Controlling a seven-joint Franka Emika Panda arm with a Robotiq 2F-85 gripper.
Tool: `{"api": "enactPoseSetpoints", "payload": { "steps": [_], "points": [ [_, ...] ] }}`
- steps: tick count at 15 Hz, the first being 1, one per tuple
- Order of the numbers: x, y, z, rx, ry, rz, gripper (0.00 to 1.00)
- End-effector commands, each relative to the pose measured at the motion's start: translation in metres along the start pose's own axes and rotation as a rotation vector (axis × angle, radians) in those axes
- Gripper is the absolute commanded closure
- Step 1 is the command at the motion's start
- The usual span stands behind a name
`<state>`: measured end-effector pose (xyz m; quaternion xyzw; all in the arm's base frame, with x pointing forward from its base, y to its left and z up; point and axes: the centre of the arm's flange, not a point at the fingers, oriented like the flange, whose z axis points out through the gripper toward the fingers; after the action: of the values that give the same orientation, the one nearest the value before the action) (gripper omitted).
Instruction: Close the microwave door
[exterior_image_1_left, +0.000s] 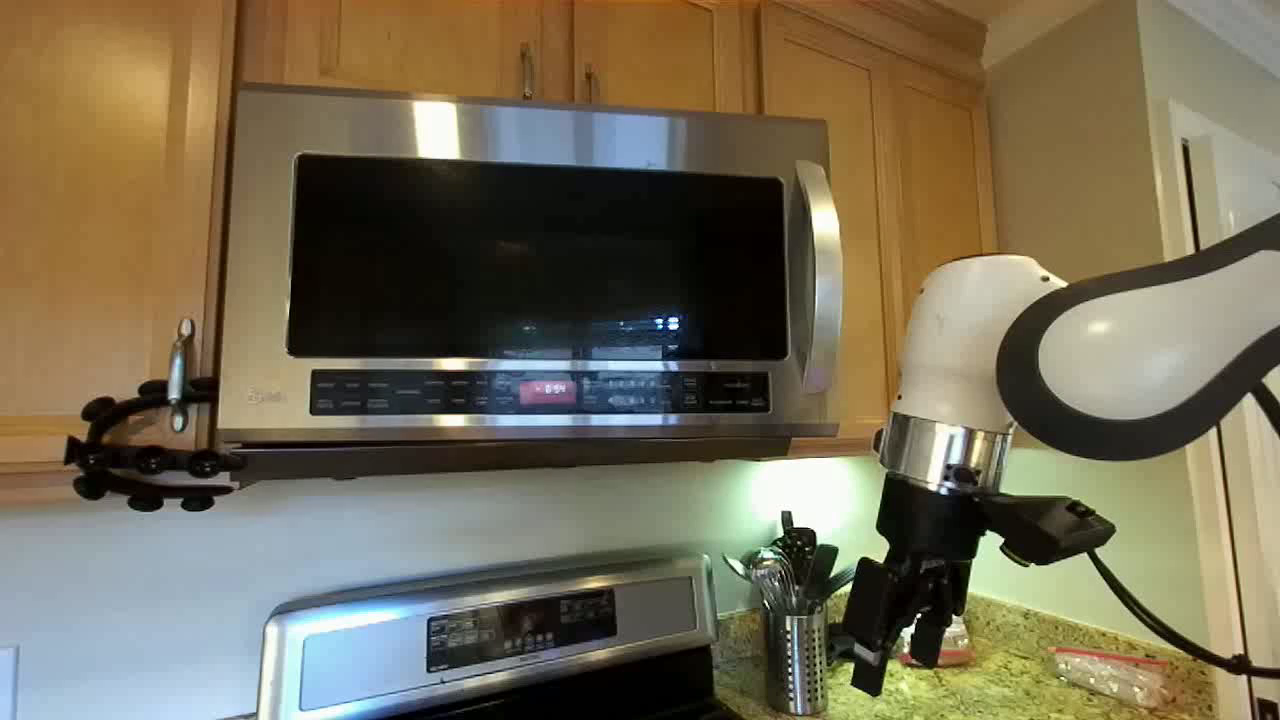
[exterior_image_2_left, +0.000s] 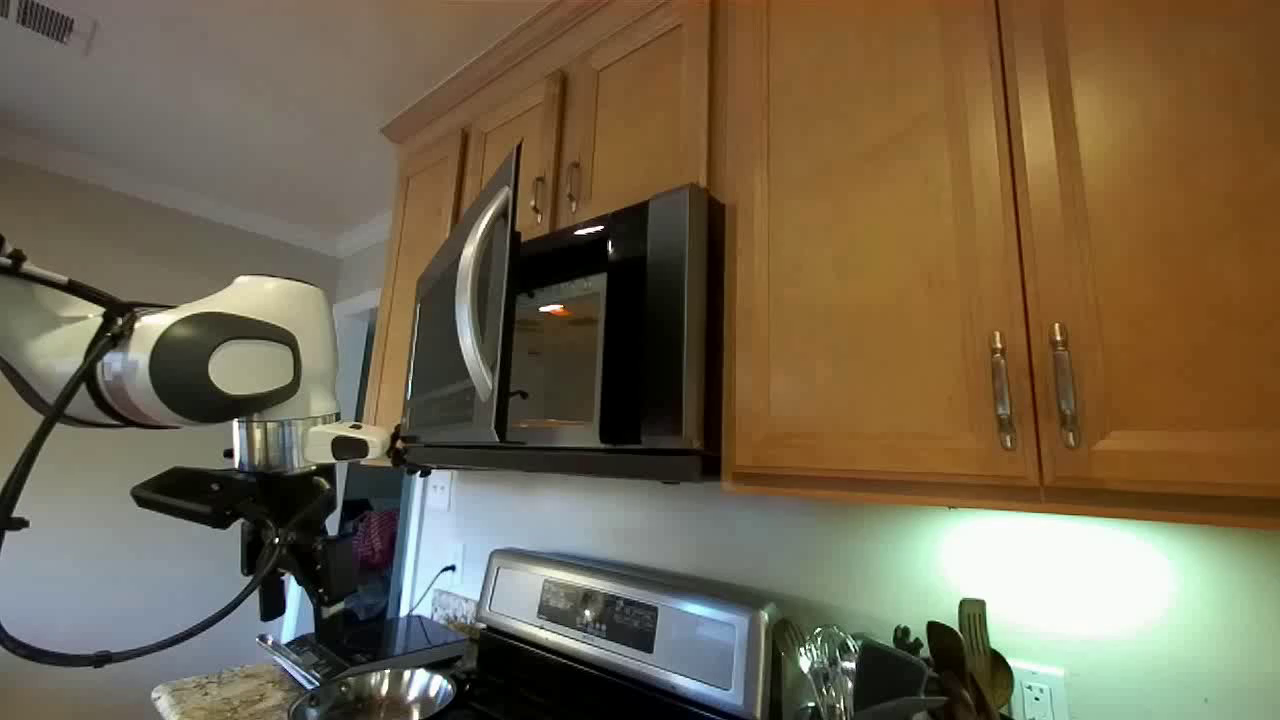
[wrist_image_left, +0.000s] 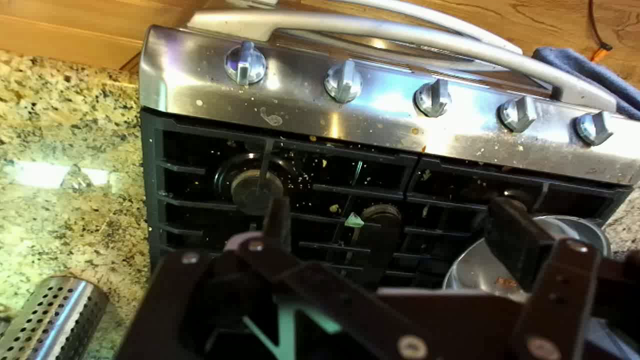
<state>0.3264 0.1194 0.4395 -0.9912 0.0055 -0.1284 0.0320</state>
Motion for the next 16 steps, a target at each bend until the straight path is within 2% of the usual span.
{"api": "enactPoseSetpoints", "payload": {
  "steps": [1, 10, 16],
  "points": [
    [0.0, 0.0, 0.0, 0.0, 0.0, 0.0, 0.0],
    [0.0, 0.0, -0.007, -0.023, 0.01, -0.006, 0.0],
    [0.016, -0.008, -0.067, -0.11, 0.112, -0.05, 0.0]
  ]
}}
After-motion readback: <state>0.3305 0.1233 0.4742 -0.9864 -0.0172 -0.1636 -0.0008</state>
